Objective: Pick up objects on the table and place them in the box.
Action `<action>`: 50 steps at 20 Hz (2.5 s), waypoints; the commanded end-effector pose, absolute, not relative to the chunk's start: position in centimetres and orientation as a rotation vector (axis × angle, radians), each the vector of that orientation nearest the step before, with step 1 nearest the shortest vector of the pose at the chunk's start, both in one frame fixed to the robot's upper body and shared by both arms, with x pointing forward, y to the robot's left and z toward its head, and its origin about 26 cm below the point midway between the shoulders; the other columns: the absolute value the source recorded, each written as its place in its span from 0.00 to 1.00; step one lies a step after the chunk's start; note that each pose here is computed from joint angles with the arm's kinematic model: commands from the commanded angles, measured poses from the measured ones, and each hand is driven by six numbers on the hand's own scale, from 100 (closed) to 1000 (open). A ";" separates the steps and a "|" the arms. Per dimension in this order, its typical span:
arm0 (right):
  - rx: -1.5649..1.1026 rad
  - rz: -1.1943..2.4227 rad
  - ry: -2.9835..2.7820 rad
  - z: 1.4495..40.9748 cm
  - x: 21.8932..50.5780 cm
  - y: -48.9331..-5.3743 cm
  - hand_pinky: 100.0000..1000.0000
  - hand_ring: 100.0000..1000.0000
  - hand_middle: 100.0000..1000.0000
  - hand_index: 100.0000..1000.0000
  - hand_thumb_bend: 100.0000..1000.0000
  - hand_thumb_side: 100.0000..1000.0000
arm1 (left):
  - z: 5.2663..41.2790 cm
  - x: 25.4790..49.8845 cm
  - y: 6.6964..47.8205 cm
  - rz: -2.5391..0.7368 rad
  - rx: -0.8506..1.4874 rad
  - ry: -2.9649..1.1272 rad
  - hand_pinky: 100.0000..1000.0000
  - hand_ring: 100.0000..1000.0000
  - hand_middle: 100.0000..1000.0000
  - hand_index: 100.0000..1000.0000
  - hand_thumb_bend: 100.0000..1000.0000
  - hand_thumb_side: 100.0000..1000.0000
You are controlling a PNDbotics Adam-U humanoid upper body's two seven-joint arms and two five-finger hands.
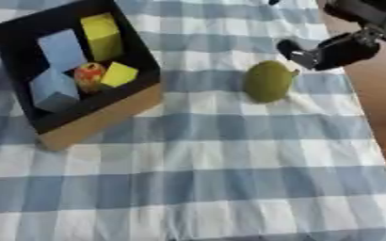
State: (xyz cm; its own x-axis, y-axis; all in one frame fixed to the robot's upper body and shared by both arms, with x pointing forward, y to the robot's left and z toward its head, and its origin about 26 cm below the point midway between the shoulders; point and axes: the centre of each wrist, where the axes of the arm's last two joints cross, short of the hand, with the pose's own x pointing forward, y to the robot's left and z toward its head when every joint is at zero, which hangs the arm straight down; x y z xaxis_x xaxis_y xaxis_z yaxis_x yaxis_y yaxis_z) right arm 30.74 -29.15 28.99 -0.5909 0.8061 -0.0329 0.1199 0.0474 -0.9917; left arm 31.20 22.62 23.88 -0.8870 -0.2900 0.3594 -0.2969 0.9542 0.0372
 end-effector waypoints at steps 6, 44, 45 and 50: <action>-1.004 1.588 -1.676 28.0 30.3 -30.6 0.89 0.93 0.74 0.93 0.14 0.00 | 24.6 30.9 22.9 0.023 0.449 -2.761 0.72 0.85 0.74 0.78 0.42 0.62; -0.890 1.570 -1.397 21.8 38.5 -33.5 0.83 0.81 0.47 0.74 0.03 0.16 | 24.7 30.9 22.4 0.007 0.405 -2.747 0.72 0.86 0.75 0.77 0.41 0.63; -0.884 1.550 -1.407 21.9 38.5 -33.6 0.81 0.78 0.44 0.71 0.00 0.17 | 24.7 30.9 22.4 0.006 0.404 -2.747 0.72 0.86 0.75 0.77 0.41 0.63; -0.884 1.489 -1.479 22.4 38.6 -33.5 0.77 0.71 0.34 0.61 0.00 0.09 | 24.7 30.9 22.4 0.003 0.405 -2.747 0.72 0.86 0.75 0.77 0.40 0.63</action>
State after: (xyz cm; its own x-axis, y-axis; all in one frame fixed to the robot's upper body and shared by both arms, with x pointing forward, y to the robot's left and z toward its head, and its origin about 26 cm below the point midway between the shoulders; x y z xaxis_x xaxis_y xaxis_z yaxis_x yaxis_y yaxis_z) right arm 38.64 -33.04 21.07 -0.4055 0.9104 0.0823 -0.1221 0.0353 -0.9919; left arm 31.22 22.42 23.89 -0.8791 -0.2832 0.3834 -0.2867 0.9567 0.0495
